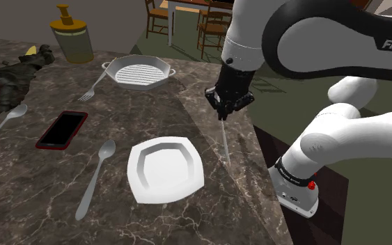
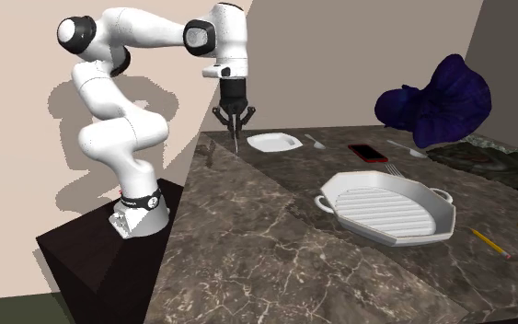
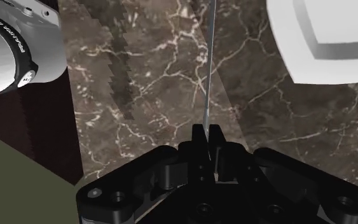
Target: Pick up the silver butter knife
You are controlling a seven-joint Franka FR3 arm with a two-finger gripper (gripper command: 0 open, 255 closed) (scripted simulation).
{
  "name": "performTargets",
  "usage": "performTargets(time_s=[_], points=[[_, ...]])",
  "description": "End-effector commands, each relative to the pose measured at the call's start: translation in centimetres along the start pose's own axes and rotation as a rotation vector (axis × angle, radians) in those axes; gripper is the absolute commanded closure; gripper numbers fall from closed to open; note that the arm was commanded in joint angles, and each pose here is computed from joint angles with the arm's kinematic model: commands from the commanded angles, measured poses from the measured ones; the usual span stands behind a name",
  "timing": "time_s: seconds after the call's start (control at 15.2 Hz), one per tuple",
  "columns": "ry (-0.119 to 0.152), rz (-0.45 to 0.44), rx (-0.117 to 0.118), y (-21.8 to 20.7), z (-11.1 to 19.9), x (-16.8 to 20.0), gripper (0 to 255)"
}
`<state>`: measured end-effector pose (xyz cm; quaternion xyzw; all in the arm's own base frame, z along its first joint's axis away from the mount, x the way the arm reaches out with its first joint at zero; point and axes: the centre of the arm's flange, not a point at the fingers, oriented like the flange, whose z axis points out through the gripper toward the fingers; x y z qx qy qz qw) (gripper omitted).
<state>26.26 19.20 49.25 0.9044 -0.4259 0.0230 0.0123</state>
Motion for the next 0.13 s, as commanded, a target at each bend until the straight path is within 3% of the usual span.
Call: performTargets(time_s=[0.0, 0.07], points=[[0.0, 0.0, 0.0, 0.07, -0.59, 0.05, 255], [0.0, 0.0, 0.0, 0.07, -0.59, 0.05, 255]])
